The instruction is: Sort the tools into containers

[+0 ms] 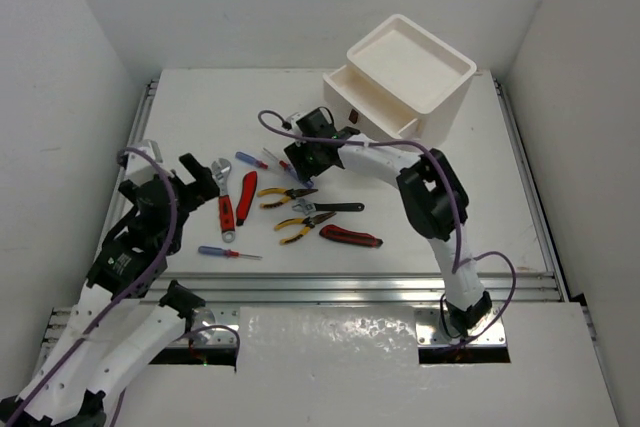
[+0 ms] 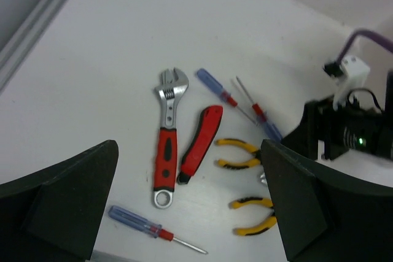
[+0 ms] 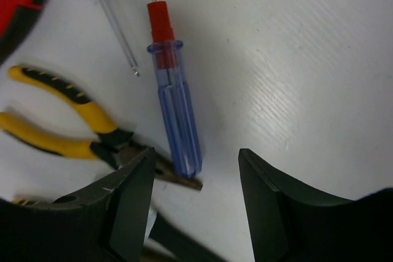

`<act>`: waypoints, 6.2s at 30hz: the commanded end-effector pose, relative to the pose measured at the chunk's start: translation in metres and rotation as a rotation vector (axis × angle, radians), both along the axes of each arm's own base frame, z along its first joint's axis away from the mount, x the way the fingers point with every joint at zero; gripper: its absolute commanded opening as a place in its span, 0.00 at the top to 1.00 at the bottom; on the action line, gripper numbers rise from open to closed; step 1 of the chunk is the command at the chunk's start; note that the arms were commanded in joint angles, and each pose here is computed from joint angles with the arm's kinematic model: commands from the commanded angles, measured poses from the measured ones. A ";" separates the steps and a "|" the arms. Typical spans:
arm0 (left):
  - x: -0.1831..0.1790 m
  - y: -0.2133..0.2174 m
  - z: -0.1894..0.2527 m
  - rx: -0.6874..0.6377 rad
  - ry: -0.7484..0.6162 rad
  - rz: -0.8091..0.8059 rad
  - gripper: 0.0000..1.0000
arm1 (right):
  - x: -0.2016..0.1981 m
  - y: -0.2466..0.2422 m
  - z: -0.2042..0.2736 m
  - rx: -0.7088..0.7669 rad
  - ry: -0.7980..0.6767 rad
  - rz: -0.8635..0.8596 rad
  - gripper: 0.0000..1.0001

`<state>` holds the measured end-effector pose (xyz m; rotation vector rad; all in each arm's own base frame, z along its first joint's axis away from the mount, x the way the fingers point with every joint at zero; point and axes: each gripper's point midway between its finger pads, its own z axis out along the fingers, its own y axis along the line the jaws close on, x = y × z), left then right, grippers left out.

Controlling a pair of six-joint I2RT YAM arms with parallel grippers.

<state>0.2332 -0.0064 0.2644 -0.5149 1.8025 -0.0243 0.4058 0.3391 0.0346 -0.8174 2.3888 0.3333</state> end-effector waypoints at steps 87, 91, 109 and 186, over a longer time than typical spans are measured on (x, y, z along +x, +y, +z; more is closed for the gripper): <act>0.025 -0.030 -0.013 0.035 0.052 -0.169 0.00 | 0.037 0.102 0.012 0.134 -0.133 0.456 0.40; 0.025 -0.030 -0.012 0.031 0.047 -0.172 0.00 | 0.041 0.106 -0.009 0.126 -0.116 0.453 0.48; 0.022 -0.033 -0.008 0.021 0.024 -0.198 0.00 | 0.020 0.113 -0.013 0.031 -0.209 0.540 1.00; -0.044 0.001 -0.255 -0.476 0.671 0.766 0.25 | -0.032 -0.110 0.291 0.221 -0.445 0.042 0.17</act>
